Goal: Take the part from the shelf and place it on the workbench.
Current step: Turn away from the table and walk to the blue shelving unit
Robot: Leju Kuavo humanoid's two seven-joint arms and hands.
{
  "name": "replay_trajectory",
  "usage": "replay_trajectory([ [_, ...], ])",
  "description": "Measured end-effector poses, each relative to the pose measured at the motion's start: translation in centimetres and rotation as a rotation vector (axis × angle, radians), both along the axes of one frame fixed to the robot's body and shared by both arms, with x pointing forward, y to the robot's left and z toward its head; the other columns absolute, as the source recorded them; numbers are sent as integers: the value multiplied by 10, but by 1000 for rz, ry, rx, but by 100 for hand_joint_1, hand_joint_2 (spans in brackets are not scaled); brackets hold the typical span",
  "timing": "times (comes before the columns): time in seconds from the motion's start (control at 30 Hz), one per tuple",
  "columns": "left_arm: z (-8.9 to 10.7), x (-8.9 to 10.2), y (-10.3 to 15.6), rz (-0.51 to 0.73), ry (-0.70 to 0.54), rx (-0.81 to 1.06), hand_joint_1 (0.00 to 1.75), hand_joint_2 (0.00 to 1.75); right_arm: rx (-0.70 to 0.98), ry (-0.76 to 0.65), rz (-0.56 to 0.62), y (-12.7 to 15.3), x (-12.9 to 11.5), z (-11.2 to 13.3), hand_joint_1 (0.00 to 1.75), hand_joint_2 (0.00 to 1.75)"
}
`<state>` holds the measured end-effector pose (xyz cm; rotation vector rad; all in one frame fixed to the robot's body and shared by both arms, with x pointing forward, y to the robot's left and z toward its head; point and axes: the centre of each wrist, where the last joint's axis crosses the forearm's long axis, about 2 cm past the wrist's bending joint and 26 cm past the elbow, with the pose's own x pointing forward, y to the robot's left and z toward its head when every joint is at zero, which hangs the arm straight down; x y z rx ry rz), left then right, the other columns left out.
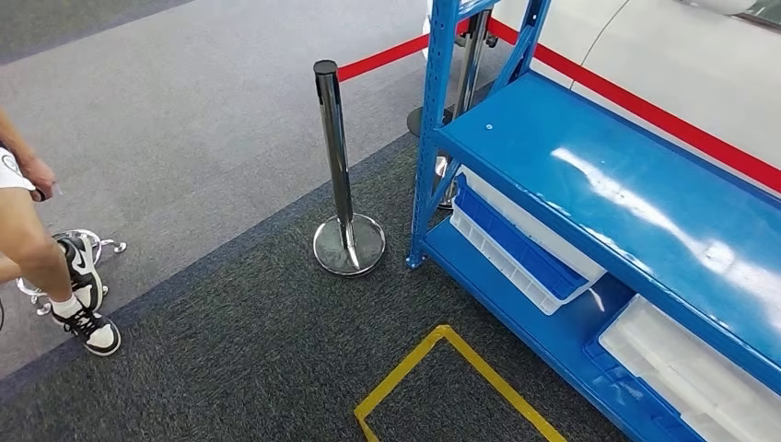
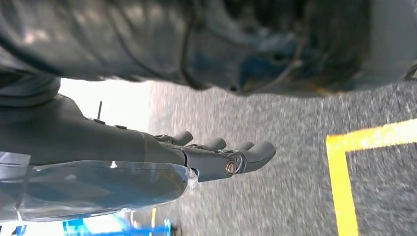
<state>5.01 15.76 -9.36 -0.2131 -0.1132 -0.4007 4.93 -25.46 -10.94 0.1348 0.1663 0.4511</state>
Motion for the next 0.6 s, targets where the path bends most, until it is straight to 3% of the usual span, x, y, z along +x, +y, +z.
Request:
replay_trajectory([
  [0.6, 0, -1, 0, 50, -5, -10, 0, 0, 38, 30, 60, 1, -3, 0, 0, 0],
])
